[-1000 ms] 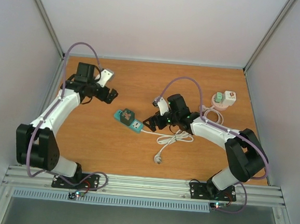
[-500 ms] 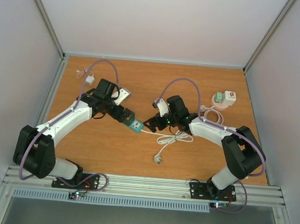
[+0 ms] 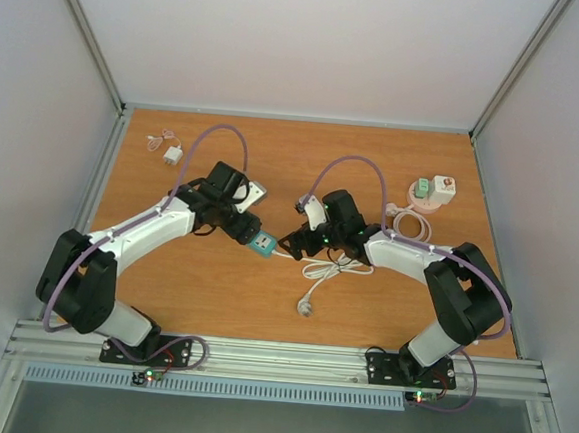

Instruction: Pull the plug off the socket

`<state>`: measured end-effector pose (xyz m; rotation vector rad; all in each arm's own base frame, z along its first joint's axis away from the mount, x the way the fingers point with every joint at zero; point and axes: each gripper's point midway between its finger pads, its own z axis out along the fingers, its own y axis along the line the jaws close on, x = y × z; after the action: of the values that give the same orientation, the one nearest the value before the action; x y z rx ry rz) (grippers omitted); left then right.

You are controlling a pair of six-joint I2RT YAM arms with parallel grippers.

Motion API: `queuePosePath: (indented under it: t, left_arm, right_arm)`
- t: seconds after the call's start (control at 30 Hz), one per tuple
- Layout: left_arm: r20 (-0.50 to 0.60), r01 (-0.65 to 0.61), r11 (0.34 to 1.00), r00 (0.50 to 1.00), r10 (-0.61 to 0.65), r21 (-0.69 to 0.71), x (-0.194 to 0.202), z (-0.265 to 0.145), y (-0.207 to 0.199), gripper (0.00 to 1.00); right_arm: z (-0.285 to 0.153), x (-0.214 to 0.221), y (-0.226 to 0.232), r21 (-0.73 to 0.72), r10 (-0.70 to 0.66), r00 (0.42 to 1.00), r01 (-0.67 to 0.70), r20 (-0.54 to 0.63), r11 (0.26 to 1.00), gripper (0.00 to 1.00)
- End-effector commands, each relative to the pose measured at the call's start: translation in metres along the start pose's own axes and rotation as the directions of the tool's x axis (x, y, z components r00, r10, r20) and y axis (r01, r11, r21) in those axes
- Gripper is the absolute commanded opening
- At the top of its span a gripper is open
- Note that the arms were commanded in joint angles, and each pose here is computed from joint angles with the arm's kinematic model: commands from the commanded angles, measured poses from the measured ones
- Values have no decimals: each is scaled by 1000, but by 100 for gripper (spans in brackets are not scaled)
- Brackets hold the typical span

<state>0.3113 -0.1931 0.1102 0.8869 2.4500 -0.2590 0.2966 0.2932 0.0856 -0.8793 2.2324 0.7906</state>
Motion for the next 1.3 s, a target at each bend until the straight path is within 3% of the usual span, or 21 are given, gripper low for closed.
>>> queuePosePath:
  t: [0.0, 0.37, 0.57, 0.8, 1.27]
  left_arm:
    - [13, -8, 999, 1000, 8, -39, -4, 7, 5, 90]
    - [-44, -20, 999, 999, 18, -51, 4, 23, 9, 83]
    - [-70, -40, 998, 997, 37, -40, 9, 24, 7, 68]
    - [-46, -84, 996, 995, 85, 19, 12, 15, -5, 54]
    - [-35, -84, 993, 996, 87, 79, 16, 11, -16, 49]
  right_arm:
    - [3, -6, 3, 1, -20, 999, 20, 43, 1000, 97]
    - [13, -8, 16, -7, -75, 992, 76, 102, 997, 99]
    - [28, 4, 24, -12, -77, 993, 78, 93, 997, 98]
    - [35, 9, 39, -31, -127, 977, 134, 171, 990, 99]
    - [68, 11, 49, 24, -263, 934, 265, 241, 964, 96]
